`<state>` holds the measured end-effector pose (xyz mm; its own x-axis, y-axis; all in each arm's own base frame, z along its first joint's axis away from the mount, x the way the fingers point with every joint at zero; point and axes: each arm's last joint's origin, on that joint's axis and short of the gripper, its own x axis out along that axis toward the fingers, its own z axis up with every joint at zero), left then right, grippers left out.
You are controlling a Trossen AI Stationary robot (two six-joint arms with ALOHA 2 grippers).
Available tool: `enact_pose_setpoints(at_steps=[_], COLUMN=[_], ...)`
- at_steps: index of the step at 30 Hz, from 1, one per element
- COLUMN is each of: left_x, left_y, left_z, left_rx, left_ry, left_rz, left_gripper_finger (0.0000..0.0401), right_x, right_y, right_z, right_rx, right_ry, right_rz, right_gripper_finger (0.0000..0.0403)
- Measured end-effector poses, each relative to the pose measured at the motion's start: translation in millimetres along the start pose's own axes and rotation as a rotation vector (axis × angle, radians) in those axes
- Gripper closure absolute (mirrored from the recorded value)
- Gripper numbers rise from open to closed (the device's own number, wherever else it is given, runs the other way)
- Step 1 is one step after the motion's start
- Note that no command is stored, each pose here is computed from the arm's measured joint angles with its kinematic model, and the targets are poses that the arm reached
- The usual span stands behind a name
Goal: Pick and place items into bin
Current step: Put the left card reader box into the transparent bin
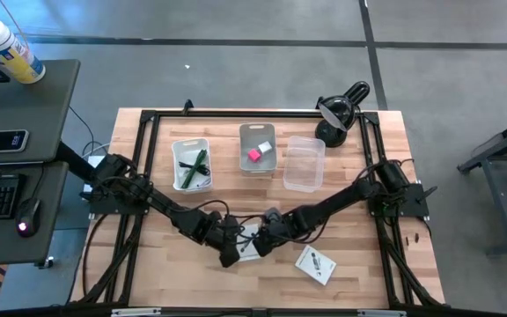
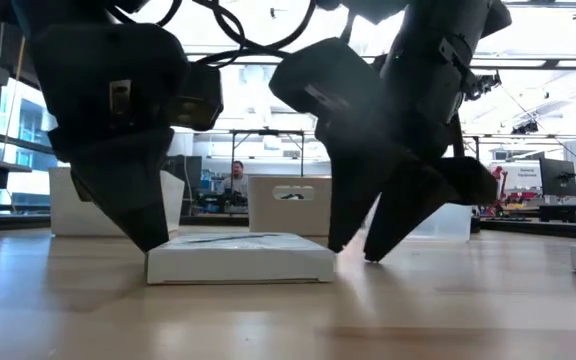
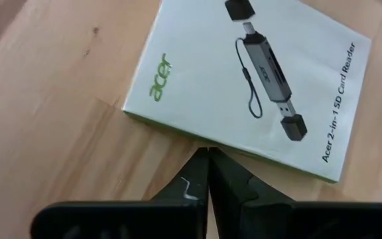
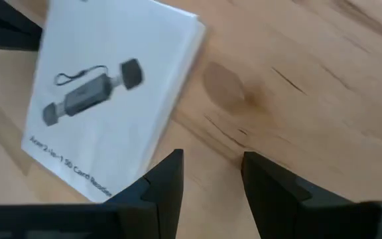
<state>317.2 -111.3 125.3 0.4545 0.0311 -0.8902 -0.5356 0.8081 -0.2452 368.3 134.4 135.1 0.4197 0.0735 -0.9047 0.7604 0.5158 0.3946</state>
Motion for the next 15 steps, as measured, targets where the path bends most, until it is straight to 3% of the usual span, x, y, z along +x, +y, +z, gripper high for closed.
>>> enact_pose_setpoints(at_steps=[15], left_x=[-0.1], left_y=[-1.5], left_z=[2.8], left_rx=[0.003], left_ry=[-0.056], left_rz=[0.004], left_gripper_finger=[0.0401], right_x=[4.2], right_y=[0.8], right_z=[-2.7], right_rx=[0.034], right_ry=[-0.007], right_rz=[0.002], right_gripper_finger=[0.0301])
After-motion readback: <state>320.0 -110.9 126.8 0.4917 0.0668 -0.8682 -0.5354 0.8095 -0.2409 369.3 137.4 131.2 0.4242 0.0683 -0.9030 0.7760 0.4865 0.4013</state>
